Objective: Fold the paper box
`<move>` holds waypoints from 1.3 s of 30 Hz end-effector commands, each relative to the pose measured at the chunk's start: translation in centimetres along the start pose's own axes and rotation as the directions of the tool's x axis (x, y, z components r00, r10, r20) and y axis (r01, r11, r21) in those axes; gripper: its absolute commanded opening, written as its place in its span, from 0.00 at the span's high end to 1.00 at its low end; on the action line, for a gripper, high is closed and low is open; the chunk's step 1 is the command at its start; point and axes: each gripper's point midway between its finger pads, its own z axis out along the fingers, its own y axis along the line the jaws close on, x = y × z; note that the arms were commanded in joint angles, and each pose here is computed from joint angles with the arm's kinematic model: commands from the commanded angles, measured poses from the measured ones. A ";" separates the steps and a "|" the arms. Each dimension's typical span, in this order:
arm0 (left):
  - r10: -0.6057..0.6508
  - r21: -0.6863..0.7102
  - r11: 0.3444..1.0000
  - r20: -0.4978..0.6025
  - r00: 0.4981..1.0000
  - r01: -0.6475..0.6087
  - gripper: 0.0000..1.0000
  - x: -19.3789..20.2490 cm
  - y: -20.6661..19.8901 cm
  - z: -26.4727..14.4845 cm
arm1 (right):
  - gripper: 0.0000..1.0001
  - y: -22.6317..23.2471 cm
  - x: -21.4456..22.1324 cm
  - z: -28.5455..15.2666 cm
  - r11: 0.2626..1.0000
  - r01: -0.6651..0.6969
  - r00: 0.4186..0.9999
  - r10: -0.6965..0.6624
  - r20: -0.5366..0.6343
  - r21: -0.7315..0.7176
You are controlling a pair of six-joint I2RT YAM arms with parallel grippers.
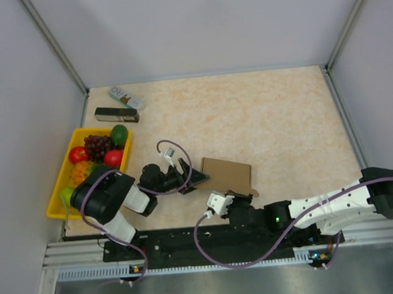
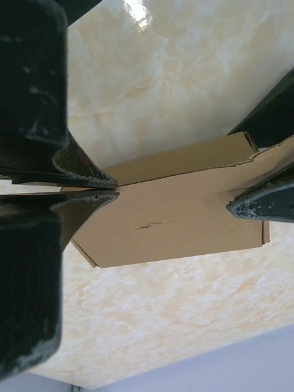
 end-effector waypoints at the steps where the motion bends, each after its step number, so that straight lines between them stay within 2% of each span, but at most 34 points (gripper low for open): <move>1: 0.034 0.226 0.973 0.047 0.998 -0.044 0.05 -0.7 -4.6 -0.5 | 0.99 -0.4 -0.7 0.2 0.999 -0.045 0.999 0.044 0.028 0.009; 4: 0.016 0.248 0.968 0.050 0.999 -0.027 0.18 -0.7 -4.9 -0.7 | 0.98 -0.4 -0.7 0.3 0.999 -0.045 0.999 0.044 0.026 0.010; 6: 0.026 0.234 0.971 0.078 0.997 -0.044 0.21 -0.7 -4.7 -1.1 | 0.96 -0.4 -0.7 0.3 0.999 -0.045 0.999 0.044 0.026 0.010; 11: 0.034 0.205 0.977 0.104 0.994 -0.055 0.39 -1.2 -5.2 -1.5 | 0.87 -0.2 -0.7 0.3 0.999 -0.045 0.999 0.045 0.018 0.002; 17: 0.024 0.184 0.982 0.120 0.992 -0.046 0.52 -2.0 -6.1 -1.5 | 0.81 -0.1 -0.6 0.3 0.999 -0.042 0.999 0.042 0.009 -0.003; 20: 0.011 0.167 0.986 0.110 0.994 -0.029 0.59 -2.0 -6.4 -1.5 | 0.64 -0.6 -0.7 0.2 0.999 -0.051 0.999 0.050 0.012 0.018; 21: 0.001 0.143 0.990 0.104 0.995 -0.016 0.64 -2.0 -6.0 -1.5 | 0.53 -0.9 -0.9 0.1 0.998 -0.052 0.998 0.052 0.018 0.025; 23: 0.009 0.132 0.991 0.104 0.994 -0.023 0.69 -2.3 -6.7 -1.7 | 0.43 -1.4 -1.4 -0.1 0.998 -0.046 0.999 0.045 0.022 0.034; 24: -0.021 0.045 0.999 0.075 0.997 0.017 0.70 -1.6 -4.9 -1.6 | 0.36 -1.7 -1.7 -0.2 0.998 -0.050 0.999 0.049 0.023 0.042; 26: -0.008 -0.001 1.000 0.084 0.996 0.008 0.70 -2.1 -5.4 -1.9 | 0.29 -2.6 -2.3 -0.7 0.998 -0.038 0.999 0.038 -0.001 0.047; 27: -0.029 -0.091 0.995 0.064 0.998 0.035 0.70 -1.5 -3.7 -2.3 | 0.20 -3.1 -3.7 -1.0 0.997 -0.068 0.998 0.068 0.013 0.046; 28: -0.009 -0.094 0.995 0.083 0.997 0.017 0.70 -1.8 -4.5 -2.8 | 0.18 -3.7 -3.7 -1.7 0.996 -0.077 0.997 0.077 0.004 0.039; 29: 0.008 -0.111 0.994 0.119 0.993 0.005 0.70 -2.7 -4.9 -3.1 | 0.19 -4.0 -4.2 -2.3 0.984 -0.176 0.984 0.176 0.013 0.032; 30: -0.005 -0.175 0.984 0.120 0.993 0.026 0.69 -2.5 -3.8 -3.7 | 0.19 -4.3 -5.2 -2.9 0.969 -0.248 0.968 0.248 0.036 0.006; 32: 0.031 -0.170 0.986 0.164 0.986 -0.003 0.67 -3.8 -5.4 -4.6 | 0.16 -5.2 -6.4 -4.5 0.891 -0.452 0.885 0.455 0.099 -0.053; 34: 0.021 -0.197 0.980 0.169 0.985 0.013 0.69 -4.2 -5.4 -5.6 | 0.13 -5.4 -6.6 -5.3 0.834 -0.542 0.827 0.551 0.109 -0.100; 37: -0.002 -0.245 0.969 0.159 0.987 0.041 0.70 -4.4 -5.4 -6.7 | 0.11 -7.8 -7.1 -7.2 0.692 -0.711 0.679 0.722 0.133 -0.130; 38: 0.020 -0.246 0.969 0.159 0.987 0.020 0.72 -4.7 -5.9 -6.9 | 0.08 -10.0 -7.0 -8.2 0.578 -0.805 0.558 0.814 0.161 -0.132; 39: 0.028 -0.245 0.970 0.170 0.985 0.015 0.72 -5.0 -6.2 -7.3 | 0.05 -10.4 -7.0 -8.5 0.518 -0.840 0.496 0.854 0.158 -0.161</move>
